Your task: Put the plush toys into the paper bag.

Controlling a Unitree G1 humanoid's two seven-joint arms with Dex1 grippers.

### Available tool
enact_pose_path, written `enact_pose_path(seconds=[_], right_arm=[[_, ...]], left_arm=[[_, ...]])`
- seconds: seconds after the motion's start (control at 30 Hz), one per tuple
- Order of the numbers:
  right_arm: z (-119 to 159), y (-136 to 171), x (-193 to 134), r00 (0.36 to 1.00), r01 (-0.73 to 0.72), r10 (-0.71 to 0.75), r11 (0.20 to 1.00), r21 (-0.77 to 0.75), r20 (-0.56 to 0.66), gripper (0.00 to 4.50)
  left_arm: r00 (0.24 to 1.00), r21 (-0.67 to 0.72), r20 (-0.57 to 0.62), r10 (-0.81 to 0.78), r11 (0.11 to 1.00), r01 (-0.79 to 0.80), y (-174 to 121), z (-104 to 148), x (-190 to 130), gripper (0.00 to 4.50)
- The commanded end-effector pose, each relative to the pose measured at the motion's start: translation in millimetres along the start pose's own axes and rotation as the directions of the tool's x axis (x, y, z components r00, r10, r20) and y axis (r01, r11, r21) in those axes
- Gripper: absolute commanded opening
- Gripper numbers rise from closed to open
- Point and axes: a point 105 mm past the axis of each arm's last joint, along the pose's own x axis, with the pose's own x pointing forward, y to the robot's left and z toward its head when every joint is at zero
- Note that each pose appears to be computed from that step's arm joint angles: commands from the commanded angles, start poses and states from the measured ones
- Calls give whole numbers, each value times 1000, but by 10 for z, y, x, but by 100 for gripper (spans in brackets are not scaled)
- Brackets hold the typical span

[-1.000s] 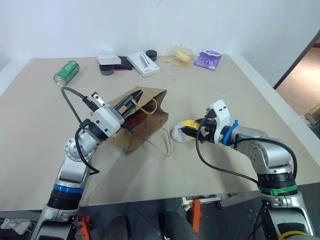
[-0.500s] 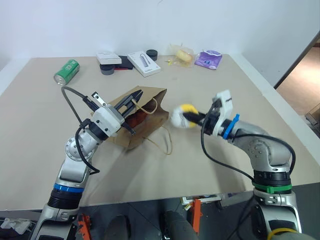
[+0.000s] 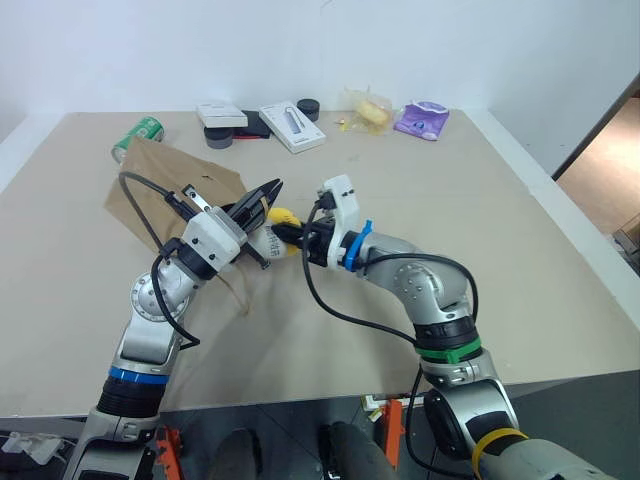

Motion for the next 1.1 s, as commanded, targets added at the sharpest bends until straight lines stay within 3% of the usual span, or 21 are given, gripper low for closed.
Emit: enact_pose_path(seconds=[0.03, 0.23, 0.47, 0.73, 1.1], right_arm=[[211, 78, 17, 997, -26, 30, 998, -55, 72, 1], [552, 30, -460, 969, -67, 84, 994, -82, 232, 1], [439, -88, -800, 987, -28, 47, 992, -121, 155, 1], [209, -29, -676, 997, -29, 35, 996, -81, 71, 1], [223, 179, -90, 993, -72, 71, 997, 1, 90, 1]], left_arm=[[998, 45, 54, 22, 999, -24, 76, 165, 34, 0], [996, 56, 50, 69, 996, -71, 174, 208, -18, 0], [989, 48, 57, 136, 989, -139, 301, 253, -20, 0], [981, 38, 0, 196, 980, -196, 385, 155, -132, 0], [963, 78, -97, 250, 967, -243, 503, 112, -380, 0]])
